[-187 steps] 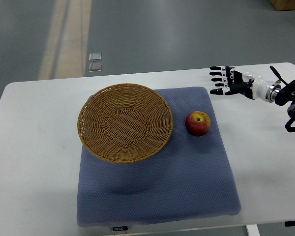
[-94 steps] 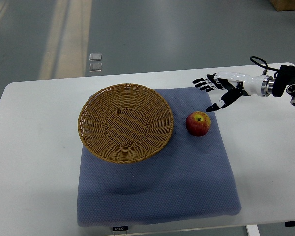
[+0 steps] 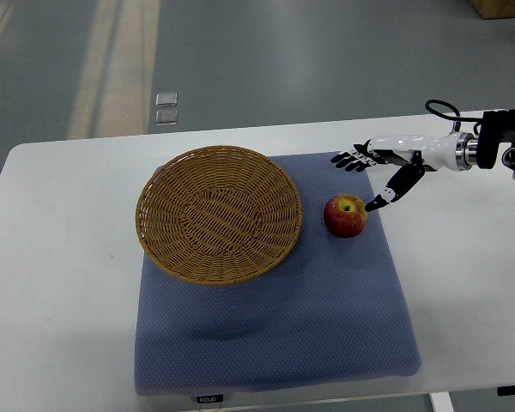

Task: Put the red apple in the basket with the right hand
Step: 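Reach the right hand down toward the red apple beside the basket, then close the right hand's fingers around the red apple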

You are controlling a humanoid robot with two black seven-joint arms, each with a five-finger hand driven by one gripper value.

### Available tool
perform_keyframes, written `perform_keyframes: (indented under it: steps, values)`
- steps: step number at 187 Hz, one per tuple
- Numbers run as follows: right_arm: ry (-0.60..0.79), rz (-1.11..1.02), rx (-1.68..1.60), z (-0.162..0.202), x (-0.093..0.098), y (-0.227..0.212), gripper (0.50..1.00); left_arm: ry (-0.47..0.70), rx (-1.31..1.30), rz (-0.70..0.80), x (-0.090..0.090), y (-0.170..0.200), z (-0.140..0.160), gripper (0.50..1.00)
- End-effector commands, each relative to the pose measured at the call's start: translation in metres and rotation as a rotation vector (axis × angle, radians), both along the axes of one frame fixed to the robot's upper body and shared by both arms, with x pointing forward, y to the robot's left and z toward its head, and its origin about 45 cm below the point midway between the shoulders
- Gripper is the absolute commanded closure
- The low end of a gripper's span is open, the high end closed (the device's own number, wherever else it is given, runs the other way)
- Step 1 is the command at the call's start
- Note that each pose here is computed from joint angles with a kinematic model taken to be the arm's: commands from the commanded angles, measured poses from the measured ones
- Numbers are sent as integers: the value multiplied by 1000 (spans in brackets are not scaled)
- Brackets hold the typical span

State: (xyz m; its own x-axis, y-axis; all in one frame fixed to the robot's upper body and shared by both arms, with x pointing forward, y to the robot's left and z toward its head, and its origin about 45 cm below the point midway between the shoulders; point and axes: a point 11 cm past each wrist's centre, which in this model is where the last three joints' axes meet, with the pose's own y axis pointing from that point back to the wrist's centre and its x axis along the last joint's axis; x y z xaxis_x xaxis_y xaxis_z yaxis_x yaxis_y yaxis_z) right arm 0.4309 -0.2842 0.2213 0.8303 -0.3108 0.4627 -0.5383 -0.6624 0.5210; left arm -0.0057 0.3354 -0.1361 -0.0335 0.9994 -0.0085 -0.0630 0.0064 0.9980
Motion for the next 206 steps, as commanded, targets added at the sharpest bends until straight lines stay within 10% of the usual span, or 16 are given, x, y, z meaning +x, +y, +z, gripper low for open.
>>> perform_keyframes:
  steps: [1,206]
  values:
    - [4,15,-25,-6,-2,1,581,-1,-1,-2,1,0,0,500]
    - [-25,52,-112,-39,-9,19,583,-2,-2,-4,1,-1,0,500]
